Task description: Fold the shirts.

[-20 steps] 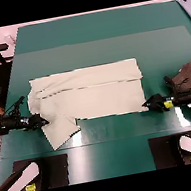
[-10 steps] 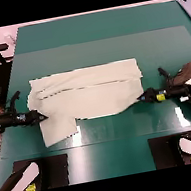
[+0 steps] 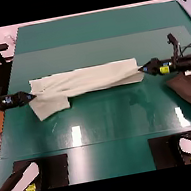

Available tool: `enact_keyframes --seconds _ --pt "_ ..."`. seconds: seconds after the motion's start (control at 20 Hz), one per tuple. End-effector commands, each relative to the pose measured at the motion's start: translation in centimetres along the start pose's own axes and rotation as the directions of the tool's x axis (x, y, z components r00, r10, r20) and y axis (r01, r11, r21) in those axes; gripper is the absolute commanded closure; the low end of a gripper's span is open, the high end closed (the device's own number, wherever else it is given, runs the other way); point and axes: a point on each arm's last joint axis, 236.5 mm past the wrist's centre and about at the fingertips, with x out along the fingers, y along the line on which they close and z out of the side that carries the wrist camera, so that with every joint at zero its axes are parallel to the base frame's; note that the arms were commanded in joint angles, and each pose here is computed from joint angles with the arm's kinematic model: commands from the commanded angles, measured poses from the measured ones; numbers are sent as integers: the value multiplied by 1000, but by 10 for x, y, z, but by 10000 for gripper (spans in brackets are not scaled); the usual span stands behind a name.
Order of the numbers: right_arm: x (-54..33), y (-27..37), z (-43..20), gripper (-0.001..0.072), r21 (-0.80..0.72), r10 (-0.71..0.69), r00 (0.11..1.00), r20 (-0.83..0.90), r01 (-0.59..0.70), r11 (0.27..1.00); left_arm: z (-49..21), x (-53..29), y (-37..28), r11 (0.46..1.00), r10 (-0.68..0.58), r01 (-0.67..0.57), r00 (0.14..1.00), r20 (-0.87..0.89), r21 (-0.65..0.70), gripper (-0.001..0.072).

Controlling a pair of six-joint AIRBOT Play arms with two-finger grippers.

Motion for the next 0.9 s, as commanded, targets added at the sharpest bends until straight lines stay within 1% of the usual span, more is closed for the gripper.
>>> enact_keyframes --seconds 0.0,0.05,0.2,0.3,0.45,0.7,0.8,0.85 --pt "17 -15 34 700 11 -1 1000 -14 1 1000 49 8 15 1000 9 -11 983 184 9 686" --pt "23 -22 42 700 18 -2 1000 -19 3 1000 58 16 18 1000 -6 3 977 211 15 686" --pt "39 -32 65 700 17 4 999 -34 -3 1000 76 52 15 994 -21 -4 975 220 111 685" --pt "52 -36 75 700 10 16 998 -57 -16 1000 95 78 16 985 8 -49 972 236 168 685" --pt "67 -50 95 699 19 19 998 -62 -18 1000 122 105 35 976 86 -138 956 282 171 685" --pt "91 -77 96 699 74 31 993 -114 -23 997 117 135 53 960 96 -151 968 230 235 684" --pt "97 -85 94 698 83 26 993 -118 -16 996 117 139 61 951 116 -176 966 233 256 682" --pt "99 -84 94 697 73 24 993 -119 -15 997 118 140 66 946 130 -194 962 241 262 529"
